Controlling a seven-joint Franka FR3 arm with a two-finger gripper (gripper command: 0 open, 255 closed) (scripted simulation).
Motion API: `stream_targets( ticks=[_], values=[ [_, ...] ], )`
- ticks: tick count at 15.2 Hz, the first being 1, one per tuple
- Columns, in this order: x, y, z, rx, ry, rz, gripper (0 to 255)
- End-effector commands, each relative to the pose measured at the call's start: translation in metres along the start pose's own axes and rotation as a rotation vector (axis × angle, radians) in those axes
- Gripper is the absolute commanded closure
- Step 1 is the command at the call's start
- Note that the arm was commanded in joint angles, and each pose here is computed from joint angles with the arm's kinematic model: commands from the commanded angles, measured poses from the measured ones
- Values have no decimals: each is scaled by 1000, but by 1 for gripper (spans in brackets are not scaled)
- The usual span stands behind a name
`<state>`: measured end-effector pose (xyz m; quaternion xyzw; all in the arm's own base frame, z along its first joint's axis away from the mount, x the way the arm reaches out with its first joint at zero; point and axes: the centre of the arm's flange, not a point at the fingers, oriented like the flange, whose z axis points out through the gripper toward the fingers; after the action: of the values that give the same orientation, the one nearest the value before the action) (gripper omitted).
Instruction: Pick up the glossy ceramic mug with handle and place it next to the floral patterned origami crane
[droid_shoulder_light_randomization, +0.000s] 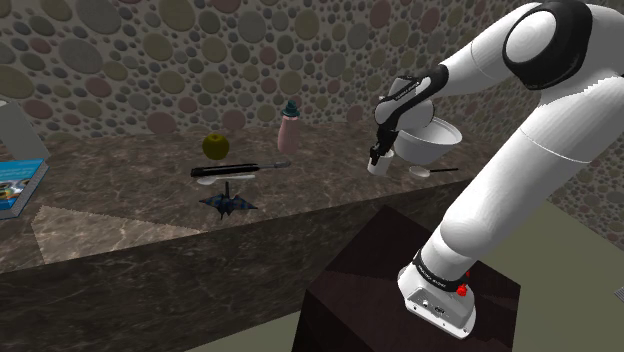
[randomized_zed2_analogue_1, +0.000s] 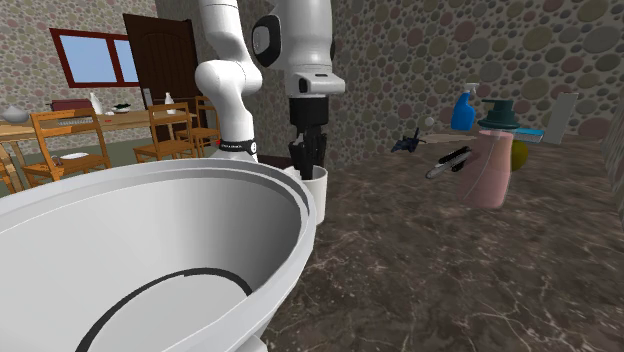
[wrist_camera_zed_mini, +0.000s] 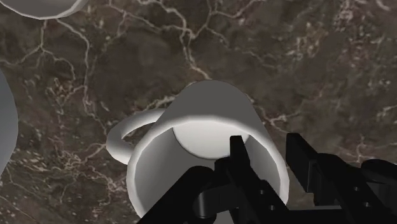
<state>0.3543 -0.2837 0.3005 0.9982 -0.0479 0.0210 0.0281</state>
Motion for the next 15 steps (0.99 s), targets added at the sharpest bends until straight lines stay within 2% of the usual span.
stream_targets(
  ticks=[1, 8, 15],
  values=[
    [0, 0, 0, 0, 0, 0, 255],
    [0, 0, 0, 0, 0, 0, 255],
    [2, 2, -37, 0, 0, 0, 255]
  ],
)
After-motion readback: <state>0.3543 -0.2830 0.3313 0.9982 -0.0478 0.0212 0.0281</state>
